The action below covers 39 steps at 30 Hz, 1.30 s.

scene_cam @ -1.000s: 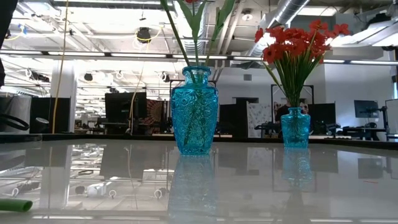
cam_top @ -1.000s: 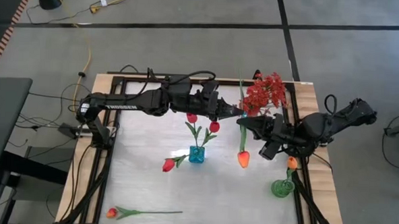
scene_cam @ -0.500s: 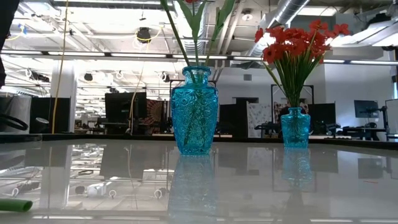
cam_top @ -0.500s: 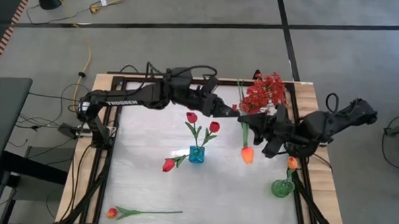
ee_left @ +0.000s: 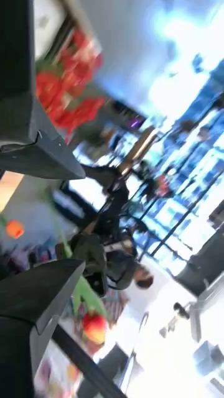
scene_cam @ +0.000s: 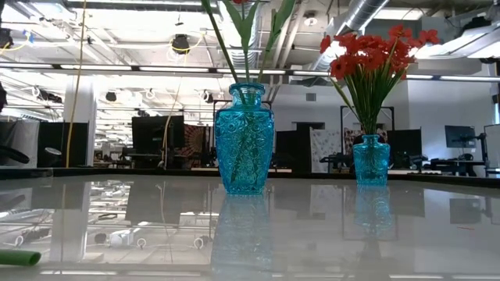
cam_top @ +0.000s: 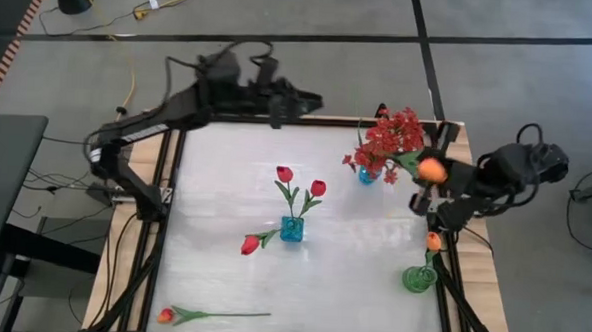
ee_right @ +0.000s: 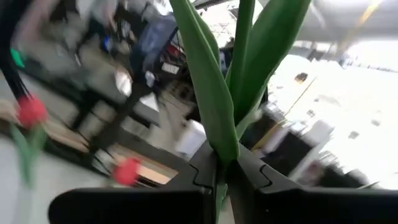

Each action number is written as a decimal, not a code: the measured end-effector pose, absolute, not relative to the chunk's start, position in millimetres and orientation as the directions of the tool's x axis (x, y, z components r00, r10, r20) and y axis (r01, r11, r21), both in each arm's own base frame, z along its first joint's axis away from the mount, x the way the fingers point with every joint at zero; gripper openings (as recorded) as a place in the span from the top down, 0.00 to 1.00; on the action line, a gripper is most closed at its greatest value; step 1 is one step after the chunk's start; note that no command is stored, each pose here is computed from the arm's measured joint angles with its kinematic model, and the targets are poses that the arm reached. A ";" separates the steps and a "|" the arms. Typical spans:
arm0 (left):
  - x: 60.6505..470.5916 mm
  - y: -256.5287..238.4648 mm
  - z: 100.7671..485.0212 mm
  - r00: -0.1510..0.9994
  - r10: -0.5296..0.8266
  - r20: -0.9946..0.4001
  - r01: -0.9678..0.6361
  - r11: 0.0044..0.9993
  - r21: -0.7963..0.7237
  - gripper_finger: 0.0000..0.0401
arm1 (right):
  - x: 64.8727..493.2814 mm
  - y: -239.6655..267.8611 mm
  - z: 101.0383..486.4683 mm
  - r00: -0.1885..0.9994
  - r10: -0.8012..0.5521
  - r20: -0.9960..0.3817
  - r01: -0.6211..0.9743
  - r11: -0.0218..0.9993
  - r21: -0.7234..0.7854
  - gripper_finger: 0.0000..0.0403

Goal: Sort flowers into vase by color
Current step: Put the top orange flower into the green vase

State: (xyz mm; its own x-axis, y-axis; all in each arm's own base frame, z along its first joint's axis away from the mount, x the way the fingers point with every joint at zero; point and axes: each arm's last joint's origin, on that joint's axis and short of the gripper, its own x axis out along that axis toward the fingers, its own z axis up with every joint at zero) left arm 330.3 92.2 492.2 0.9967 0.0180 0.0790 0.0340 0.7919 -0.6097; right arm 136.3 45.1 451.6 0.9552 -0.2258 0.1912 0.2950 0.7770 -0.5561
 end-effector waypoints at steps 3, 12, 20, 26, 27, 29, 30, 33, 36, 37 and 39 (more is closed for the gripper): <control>309.7 89.9 503.3 0.993 0.090 0.073 -0.035 0.835 -0.549 0.50 | 126.1 42.6 450.8 0.963 -0.203 0.176 0.258 0.884 -0.389 0.88; 285.5 77.5 499.1 0.973 0.208 -0.104 -0.233 0.859 -0.456 0.51 | 110.2 54.1 451.0 0.981 0.059 0.184 -0.059 0.998 -0.001 0.88; 289.0 68.4 488.9 0.953 0.230 -0.198 -0.294 0.860 -0.417 0.51 | 102.7 73.2 454.9 0.913 0.335 0.233 -0.386 0.894 0.229 0.88; 289.0 65.4 484.7 0.940 0.244 -0.240 -0.324 0.859 -0.397 0.51 | 94.1 83.8 455.1 0.872 0.430 0.235 -0.489 0.791 0.367 0.88; 289.0 65.2 484.6 0.940 0.243 -0.241 -0.324 0.859 -0.397 0.51 | 92.8 85.2 455.1 0.865 0.443 0.235 -0.502 0.772 0.390 0.88; 289.0 64.7 484.1 0.939 0.242 -0.246 -0.325 0.859 -0.396 0.51 | 90.3 88.1 455.1 0.851 0.470 0.234 -0.524 0.733 0.434 0.88; 288.9 64.7 483.9 0.938 0.242 -0.248 -0.326 0.859 -0.395 0.51 | 89.1 89.7 454.9 0.844 0.483 0.233 -0.534 0.714 0.453 0.88; 288.5 64.8 482.4 0.932 0.248 -0.263 -0.338 0.856 -0.391 0.51 | 84.8 94.4 452.7 0.823 0.528 0.211 -0.553 0.657 0.512 0.88; 288.6 64.8 482.2 0.932 0.248 -0.265 -0.339 0.856 -0.391 0.51 | 80.5 99.4 447.7 0.801 0.577 0.161 -0.552 0.606 0.573 0.88; 288.6 64.8 482.2 0.932 0.248 -0.265 -0.339 0.856 -0.391 0.51 | 79.0 101.1 445.3 0.793 0.593 0.137 -0.547 0.595 0.589 0.88; 288.6 64.8 482.1 0.932 0.248 -0.265 -0.339 0.856 -0.391 0.51 | 75.9 104.2 439.7 0.778 0.623 0.081 -0.533 0.587 0.610 0.88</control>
State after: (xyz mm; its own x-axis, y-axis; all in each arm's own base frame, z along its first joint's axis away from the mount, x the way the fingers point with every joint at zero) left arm 288.6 64.8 482.1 0.9317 0.2480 -0.2654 -0.3392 0.8557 -0.3909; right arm 75.9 104.2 439.7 0.7783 0.6226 0.0812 -0.5330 0.5867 0.6096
